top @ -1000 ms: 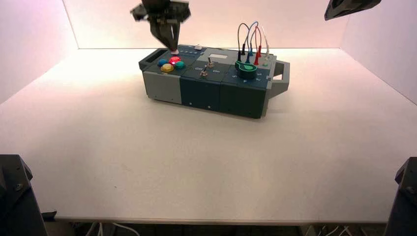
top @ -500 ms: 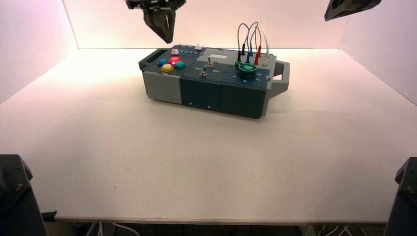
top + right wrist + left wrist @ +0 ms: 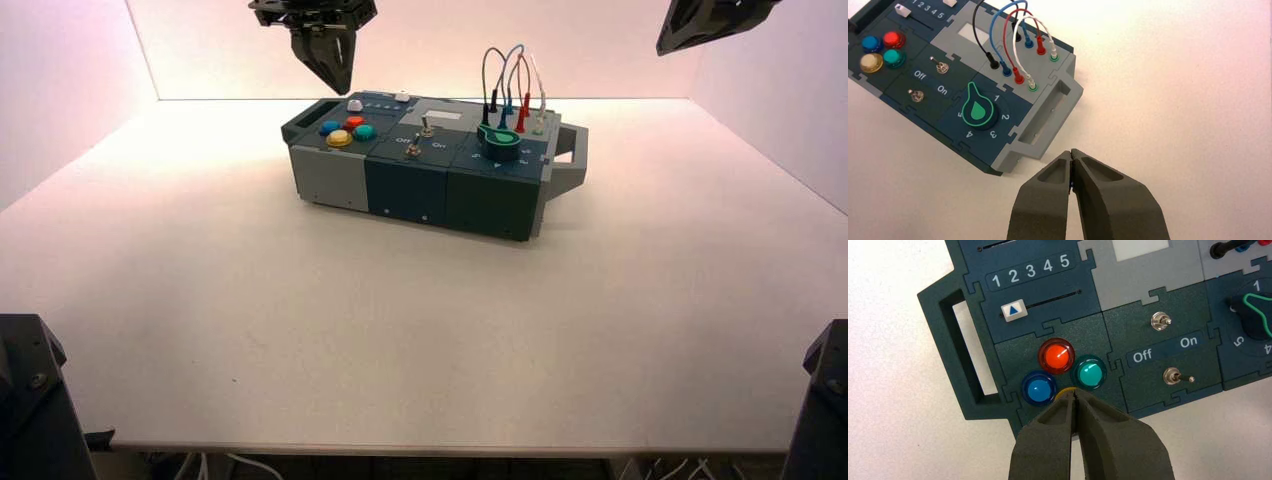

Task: Push the red button with the left gripper.

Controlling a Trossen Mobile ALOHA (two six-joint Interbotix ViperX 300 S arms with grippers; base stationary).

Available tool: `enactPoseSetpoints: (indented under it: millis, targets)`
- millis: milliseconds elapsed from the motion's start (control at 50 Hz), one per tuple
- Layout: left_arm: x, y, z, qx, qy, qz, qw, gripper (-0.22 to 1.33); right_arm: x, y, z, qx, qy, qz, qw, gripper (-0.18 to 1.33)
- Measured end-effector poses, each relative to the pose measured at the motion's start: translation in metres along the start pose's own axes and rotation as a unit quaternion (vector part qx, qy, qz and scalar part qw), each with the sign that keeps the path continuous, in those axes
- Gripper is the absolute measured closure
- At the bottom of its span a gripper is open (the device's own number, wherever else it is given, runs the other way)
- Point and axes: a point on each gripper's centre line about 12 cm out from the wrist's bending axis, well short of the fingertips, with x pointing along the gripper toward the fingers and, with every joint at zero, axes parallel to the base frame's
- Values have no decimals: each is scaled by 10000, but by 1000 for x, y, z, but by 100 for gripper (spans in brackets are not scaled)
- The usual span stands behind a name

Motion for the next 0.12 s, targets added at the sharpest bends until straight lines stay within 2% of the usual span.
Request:
enactPoseSetpoints:
  millis: [120]
  targets:
    - [0, 0, 0, 0, 0, 0, 10000, 128, 0, 0, 0, 8, 15, 0, 10000, 129]
